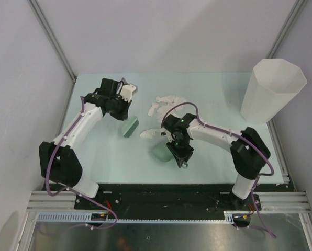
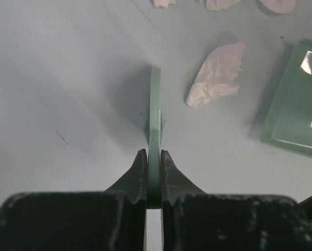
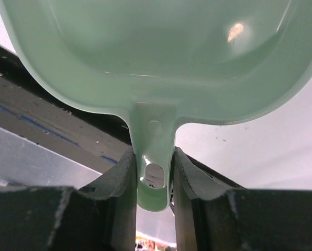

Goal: Sweep away the paper scraps from the table

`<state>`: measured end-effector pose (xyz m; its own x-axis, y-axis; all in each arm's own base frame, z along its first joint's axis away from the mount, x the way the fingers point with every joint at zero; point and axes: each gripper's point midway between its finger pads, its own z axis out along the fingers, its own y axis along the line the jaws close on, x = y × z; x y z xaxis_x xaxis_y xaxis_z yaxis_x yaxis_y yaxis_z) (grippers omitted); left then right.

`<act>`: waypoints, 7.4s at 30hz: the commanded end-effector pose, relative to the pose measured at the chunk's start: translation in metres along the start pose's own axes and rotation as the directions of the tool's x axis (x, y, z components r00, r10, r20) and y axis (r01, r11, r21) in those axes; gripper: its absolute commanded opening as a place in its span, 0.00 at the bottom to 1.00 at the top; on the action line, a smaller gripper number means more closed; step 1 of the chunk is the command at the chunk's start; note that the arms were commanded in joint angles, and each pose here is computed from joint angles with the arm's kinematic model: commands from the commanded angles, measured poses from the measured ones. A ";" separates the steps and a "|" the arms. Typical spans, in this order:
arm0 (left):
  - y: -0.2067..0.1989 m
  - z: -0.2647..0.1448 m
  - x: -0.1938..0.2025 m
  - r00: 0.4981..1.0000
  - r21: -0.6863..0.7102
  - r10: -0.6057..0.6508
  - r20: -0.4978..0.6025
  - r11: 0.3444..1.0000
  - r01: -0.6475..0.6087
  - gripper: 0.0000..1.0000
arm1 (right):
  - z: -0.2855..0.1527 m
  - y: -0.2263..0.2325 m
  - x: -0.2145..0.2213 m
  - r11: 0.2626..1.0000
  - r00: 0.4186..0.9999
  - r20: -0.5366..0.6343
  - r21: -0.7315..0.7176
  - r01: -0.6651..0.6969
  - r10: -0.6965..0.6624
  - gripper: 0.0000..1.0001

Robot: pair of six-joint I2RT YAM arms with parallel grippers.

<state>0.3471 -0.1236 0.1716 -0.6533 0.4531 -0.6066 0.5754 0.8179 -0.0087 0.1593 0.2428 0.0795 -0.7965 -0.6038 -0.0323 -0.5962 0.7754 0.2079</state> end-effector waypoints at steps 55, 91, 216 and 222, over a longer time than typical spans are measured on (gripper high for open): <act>-0.005 -0.103 -0.024 0.959 -0.068 0.059 0.278 0.997 -0.042 0.00 | -0.200 -0.142 -0.058 0.932 0.872 0.457 0.210 -0.295 0.173 0.00; -0.020 -0.094 -0.015 0.962 0.019 0.045 0.269 0.998 -0.052 0.00 | -0.480 -0.407 0.108 -0.430 0.995 0.097 0.900 -0.077 0.024 0.00; -0.173 0.047 -0.064 0.925 0.469 0.360 0.121 0.801 -0.373 0.00 | 0.031 -0.069 -0.003 0.932 0.931 0.113 0.068 -0.357 0.348 0.00; -0.169 -0.002 -0.071 0.926 0.452 0.322 0.197 0.808 -0.377 0.00 | 0.022 -0.047 0.021 0.947 0.951 0.055 0.098 -0.307 0.303 0.00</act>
<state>0.3241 -0.2977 0.1750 -0.3357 0.6721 -0.6600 0.9216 0.3791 -0.0827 0.1868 0.1954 0.0326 -0.9567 -0.2877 -0.0445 -0.2910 0.9482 0.1275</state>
